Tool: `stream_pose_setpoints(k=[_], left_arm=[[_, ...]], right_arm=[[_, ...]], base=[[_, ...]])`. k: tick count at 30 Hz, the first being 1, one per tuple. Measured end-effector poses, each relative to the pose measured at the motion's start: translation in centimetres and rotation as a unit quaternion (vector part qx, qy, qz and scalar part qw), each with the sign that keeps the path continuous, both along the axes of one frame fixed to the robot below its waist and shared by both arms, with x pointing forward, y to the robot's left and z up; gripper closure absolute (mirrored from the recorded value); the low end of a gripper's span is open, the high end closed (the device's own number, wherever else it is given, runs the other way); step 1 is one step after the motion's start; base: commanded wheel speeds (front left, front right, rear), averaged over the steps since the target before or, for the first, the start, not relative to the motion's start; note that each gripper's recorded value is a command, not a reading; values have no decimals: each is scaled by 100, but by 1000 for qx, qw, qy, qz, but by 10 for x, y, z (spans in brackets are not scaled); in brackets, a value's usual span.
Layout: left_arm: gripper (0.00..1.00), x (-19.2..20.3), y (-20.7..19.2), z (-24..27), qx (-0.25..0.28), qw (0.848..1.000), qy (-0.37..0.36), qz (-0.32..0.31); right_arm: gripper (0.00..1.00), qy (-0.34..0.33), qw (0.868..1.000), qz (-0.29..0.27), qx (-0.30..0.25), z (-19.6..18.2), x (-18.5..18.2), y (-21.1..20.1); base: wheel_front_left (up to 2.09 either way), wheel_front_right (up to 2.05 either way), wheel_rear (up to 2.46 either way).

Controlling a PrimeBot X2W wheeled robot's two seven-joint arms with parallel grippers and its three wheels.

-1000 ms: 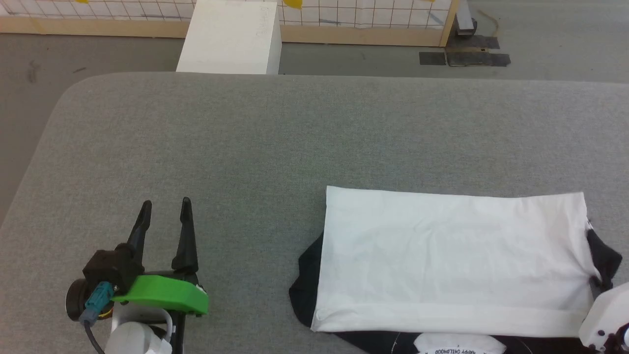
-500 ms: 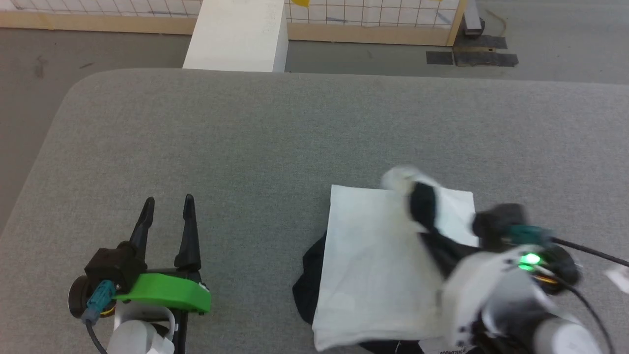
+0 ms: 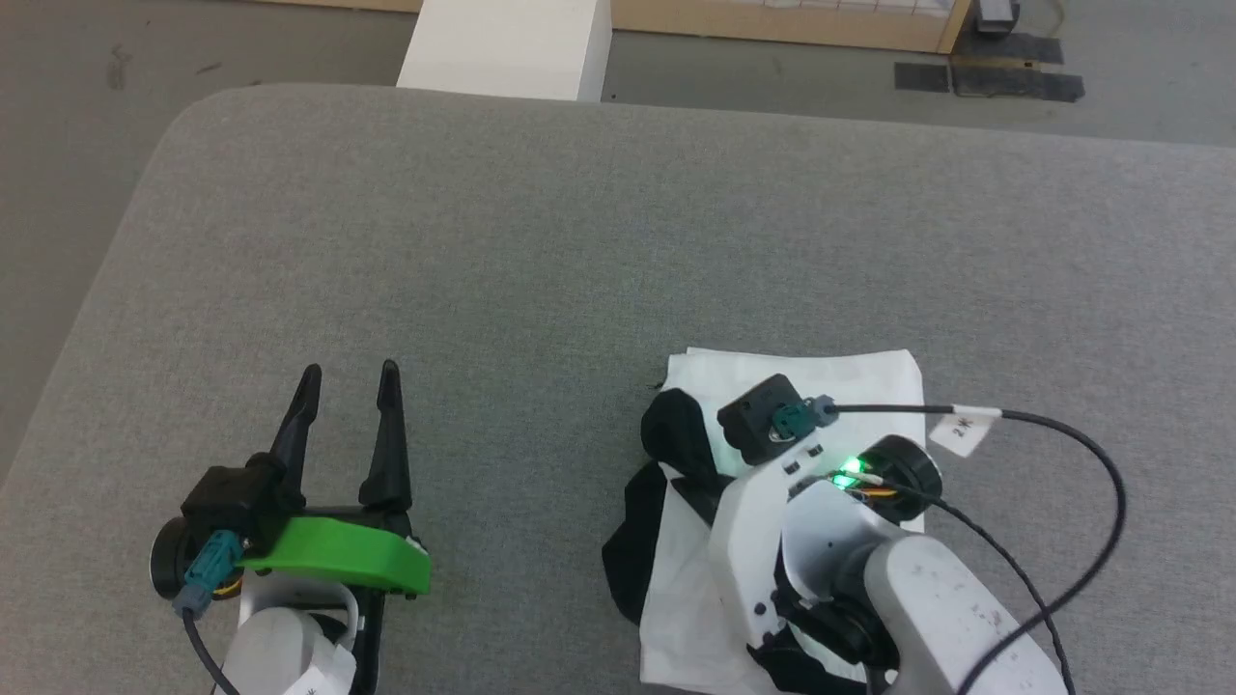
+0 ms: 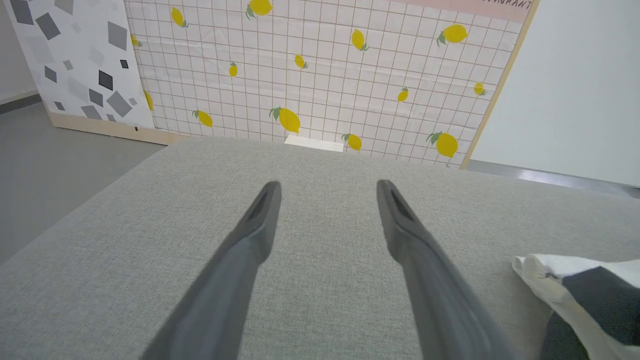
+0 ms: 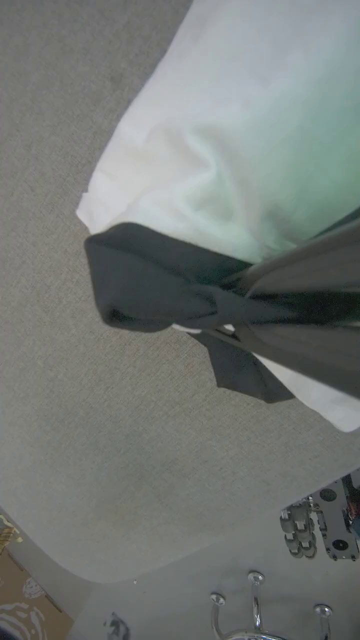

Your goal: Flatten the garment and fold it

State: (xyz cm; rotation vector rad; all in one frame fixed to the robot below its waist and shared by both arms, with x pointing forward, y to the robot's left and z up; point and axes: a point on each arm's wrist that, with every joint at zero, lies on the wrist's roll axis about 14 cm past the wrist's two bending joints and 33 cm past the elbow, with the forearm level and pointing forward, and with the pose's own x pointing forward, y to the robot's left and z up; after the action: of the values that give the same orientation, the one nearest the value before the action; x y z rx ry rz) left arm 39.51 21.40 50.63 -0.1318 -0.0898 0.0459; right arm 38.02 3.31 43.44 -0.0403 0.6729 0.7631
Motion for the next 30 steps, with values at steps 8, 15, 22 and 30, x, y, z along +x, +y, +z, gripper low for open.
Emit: stream_pose_setpoints(k=[8,15,22,30], left_arm=[[0,2,1,-4,-1,1000,5,1],[0,3,-7,4,-3,1000,-6,-10],[0,5,-18,14,-6,999,-22,-27],[0,10,-28,18,-6,999,-30,-42]], right_arm=[[0,39,998,15,37,-7,-2,16],[0,-94,962,-76,246,99,36,-2],[0,-203,893,-265,303,123,48,-117],[0,-112,881,-382,256,46,16,-182]], base=[[0,0,0],[0,0,0],[0,0,0],[0,0,0]])
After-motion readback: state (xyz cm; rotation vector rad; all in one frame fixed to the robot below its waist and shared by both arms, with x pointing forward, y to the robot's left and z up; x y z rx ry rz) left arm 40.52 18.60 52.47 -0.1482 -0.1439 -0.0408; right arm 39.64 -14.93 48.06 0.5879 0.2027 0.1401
